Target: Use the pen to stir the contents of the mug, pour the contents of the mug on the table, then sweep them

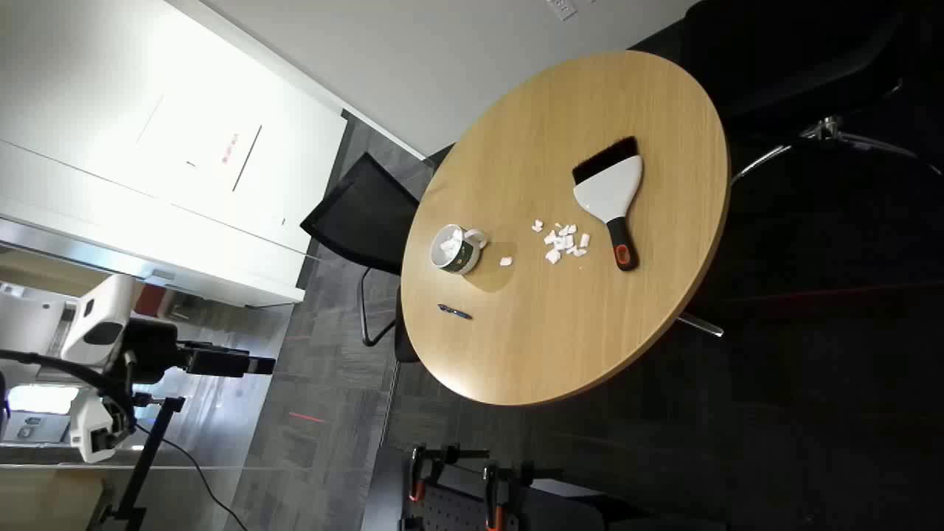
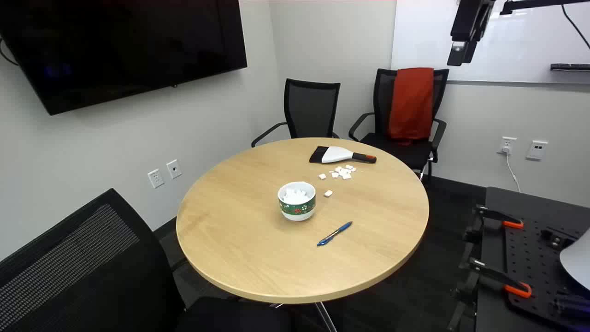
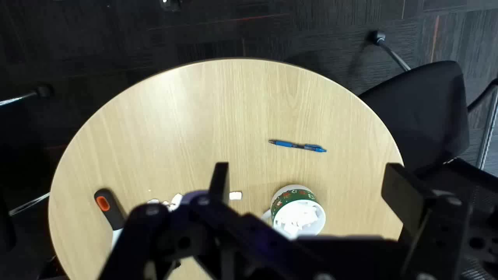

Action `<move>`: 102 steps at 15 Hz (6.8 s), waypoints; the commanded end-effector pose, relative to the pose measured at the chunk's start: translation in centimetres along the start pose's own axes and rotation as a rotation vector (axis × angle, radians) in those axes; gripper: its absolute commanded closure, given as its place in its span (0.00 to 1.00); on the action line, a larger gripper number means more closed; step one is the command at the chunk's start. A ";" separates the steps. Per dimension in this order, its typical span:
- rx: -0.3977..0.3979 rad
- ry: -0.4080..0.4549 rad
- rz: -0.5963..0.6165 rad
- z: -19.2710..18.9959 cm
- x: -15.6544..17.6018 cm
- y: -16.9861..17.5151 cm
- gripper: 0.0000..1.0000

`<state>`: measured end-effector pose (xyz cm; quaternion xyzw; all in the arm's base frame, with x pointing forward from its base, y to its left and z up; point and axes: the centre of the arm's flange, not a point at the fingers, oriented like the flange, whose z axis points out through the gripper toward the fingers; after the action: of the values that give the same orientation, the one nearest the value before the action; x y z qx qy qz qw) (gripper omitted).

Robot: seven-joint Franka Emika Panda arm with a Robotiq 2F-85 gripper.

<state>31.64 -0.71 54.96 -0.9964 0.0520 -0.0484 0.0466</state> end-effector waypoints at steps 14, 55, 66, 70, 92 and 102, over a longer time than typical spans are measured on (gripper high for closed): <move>0.000 0.000 0.000 0.0 0.0 0.0 0.00; 0.004 -0.199 0.139 18.7 4.7 -7.3 0.00; -0.220 -0.163 -0.339 19.5 8.6 -6.2 0.00; -0.206 -0.065 -0.559 20.9 10.5 -5.5 0.00; -0.146 -0.154 -1.191 32.5 10.9 -7.0 0.00; -0.199 -0.080 -1.149 37.9 15.5 -10.1 0.00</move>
<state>49.20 9.30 22.23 -0.8636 -0.4982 -0.0189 -0.0748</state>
